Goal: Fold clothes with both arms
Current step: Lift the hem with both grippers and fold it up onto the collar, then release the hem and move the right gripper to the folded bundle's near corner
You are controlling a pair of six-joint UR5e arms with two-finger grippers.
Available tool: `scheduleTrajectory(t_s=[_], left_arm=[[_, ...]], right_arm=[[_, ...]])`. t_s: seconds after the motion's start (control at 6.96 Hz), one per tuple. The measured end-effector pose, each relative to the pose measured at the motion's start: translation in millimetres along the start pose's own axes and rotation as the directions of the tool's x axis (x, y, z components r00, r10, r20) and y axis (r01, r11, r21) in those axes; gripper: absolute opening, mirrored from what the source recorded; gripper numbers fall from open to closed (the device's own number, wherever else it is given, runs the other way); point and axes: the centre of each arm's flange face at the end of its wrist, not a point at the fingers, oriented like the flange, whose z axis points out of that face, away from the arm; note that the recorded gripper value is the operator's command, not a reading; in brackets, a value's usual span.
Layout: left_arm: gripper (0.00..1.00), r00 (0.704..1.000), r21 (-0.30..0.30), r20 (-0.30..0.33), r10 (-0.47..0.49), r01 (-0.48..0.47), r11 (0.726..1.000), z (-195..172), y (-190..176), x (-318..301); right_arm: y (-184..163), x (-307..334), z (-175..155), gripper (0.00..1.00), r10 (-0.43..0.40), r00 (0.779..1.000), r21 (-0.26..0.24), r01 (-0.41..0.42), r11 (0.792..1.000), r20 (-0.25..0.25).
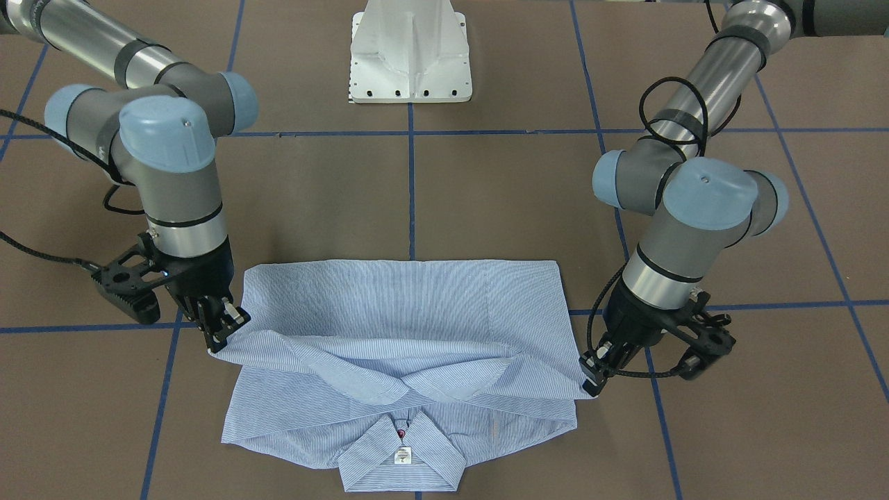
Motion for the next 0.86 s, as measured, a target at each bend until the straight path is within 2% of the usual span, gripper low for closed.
scheduleTrajectory(t_s=[0.14, 0.29, 0.43, 0.57, 0.72, 0.86], left_arm=[[0.38, 1.0, 0.033, 0.011, 0.022, -0.022, 0.999, 21, -8, 8], [0.48, 0.999, 0.05, 0.018, 0.041, -0.042, 0.998, 35, -12, 10], [0.55, 0.998, 0.056, 0.023, 0.063, -0.065, 0.996, 41, -14, 9], [0.55, 0.997, 0.057, 0.026, 0.076, -0.077, 0.995, 43, -15, 7], [0.55, 0.996, 0.058, 0.025, 0.083, -0.085, 0.995, 44, -15, -2], [0.55, 0.995, 0.058, 0.016, 0.095, -0.096, 0.994, 41, -15, -21]], right_arm=[[-4, -5, 28, 0.25, -0.026, 1.0, 0.003, 0.026, 1.0, -0.002], [-6, -11, 48, 0.3, -0.038, 0.999, 0.005, 0.038, 0.999, 0.002], [-9, -22, 59, 0.53, -0.041, 0.999, 0.007, 0.041, 0.999, 0.001], [-13, -31, 62, 1.0, -0.039, 0.999, 0.012, 0.039, 0.999, 0.007], [-20, -40, 55, 1.0, -0.032, 0.999, 0.019, 0.031, 0.999, 0.026], [-26, -50, 35, 1.0, -0.02, 0.998, 0.016, 0.019, 1.0, 0.066]])
